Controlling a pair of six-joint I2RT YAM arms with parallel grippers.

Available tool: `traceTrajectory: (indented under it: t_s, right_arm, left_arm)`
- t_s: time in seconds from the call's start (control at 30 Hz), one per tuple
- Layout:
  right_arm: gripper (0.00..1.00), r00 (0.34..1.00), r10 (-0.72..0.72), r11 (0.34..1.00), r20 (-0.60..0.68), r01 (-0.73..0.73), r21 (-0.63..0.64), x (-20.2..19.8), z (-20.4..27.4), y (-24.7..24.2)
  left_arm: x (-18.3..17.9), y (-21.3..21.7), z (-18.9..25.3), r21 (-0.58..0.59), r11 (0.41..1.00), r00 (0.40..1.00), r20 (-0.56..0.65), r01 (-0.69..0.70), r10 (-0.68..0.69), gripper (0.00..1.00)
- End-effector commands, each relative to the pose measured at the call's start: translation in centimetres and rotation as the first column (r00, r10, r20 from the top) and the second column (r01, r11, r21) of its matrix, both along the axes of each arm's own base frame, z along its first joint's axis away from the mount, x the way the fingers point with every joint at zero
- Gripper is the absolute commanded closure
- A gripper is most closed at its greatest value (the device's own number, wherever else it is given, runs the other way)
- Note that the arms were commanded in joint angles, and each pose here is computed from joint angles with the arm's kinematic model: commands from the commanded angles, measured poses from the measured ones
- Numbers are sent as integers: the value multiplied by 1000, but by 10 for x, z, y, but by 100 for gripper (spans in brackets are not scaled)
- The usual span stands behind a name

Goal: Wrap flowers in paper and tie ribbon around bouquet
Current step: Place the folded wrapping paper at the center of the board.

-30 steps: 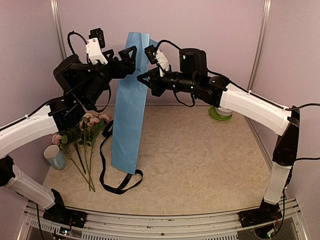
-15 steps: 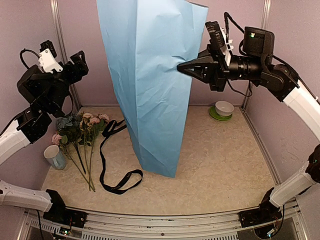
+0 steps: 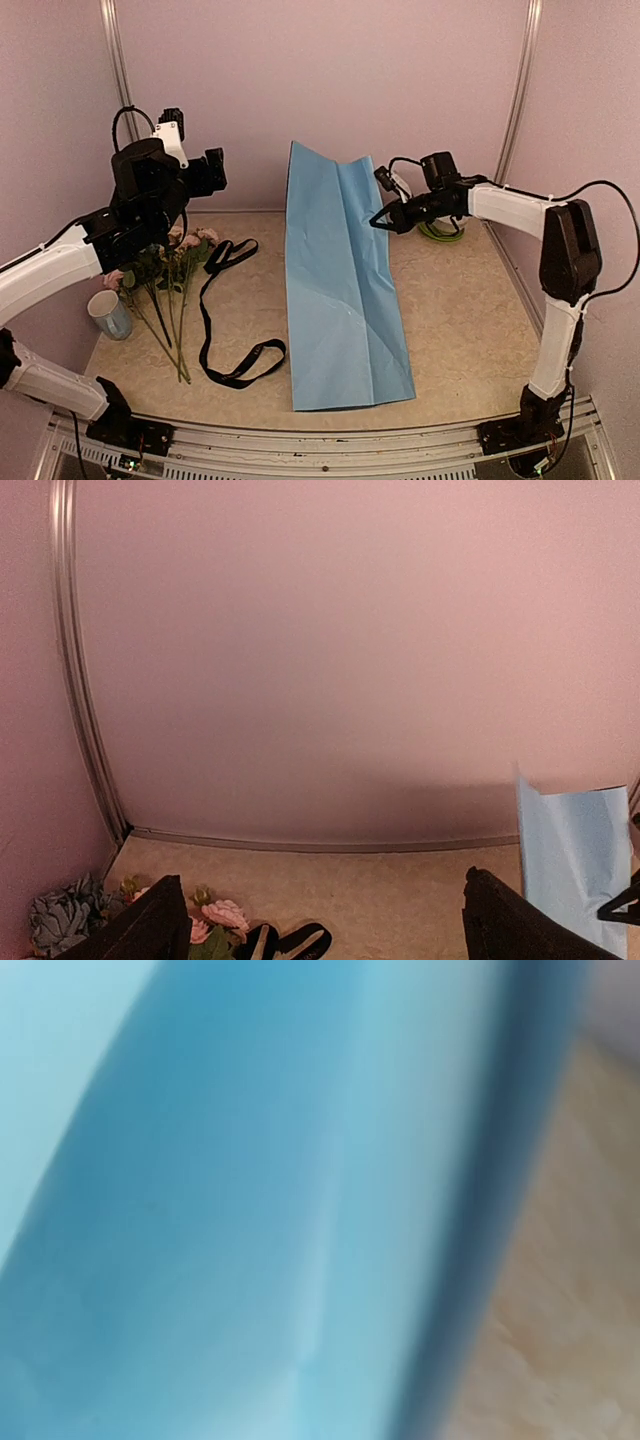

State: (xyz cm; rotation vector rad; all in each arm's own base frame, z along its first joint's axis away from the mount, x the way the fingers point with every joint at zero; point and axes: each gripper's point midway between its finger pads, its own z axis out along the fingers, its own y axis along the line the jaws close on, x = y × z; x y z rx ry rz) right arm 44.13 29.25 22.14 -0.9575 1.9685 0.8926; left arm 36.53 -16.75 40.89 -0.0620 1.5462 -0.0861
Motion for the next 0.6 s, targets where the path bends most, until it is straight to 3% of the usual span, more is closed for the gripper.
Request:
traceTrajectory:
  t_s: [0.0,0.07,0.17,0.2,0.27,0.37,0.43,0.57]
  right_arm:
    - [95,993,-120,974,-8,116,-196,52,-58,-8]
    - [82,986,-169,947,1,162,-278,74,-85,-13]
    - [41,968,-247,890,55,249,-381,100,-107,-23]
    - [32,954,-285,860,89,296,-417,108,-108,-28]
    - [3,920,-353,783,172,391,-483,116,-100,-37]
    - [0,872,-368,697,322,488,-526,100,-70,-33]
    - [0,887,-284,702,364,451,-552,63,-61,-8]
    - [0,969,-55,734,241,202,-648,-61,-92,40]
  left_arm:
    - [9,-11,-20,29,999,997,-72,35,-33,8]
    - [10,-14,-29,41,998,994,-99,46,-42,7]
    - [11,-19,-42,49,996,989,-132,68,-61,8]
    - [11,-19,-47,52,996,988,-142,71,-63,7]
    - [10,-19,-54,52,996,985,-158,74,-65,7]
    - [7,-18,-65,39,996,981,-180,77,-68,7]
    - [4,-18,-74,21,996,976,-200,89,-83,8]
    - [-7,-26,-97,-3,992,959,-256,128,-125,9]
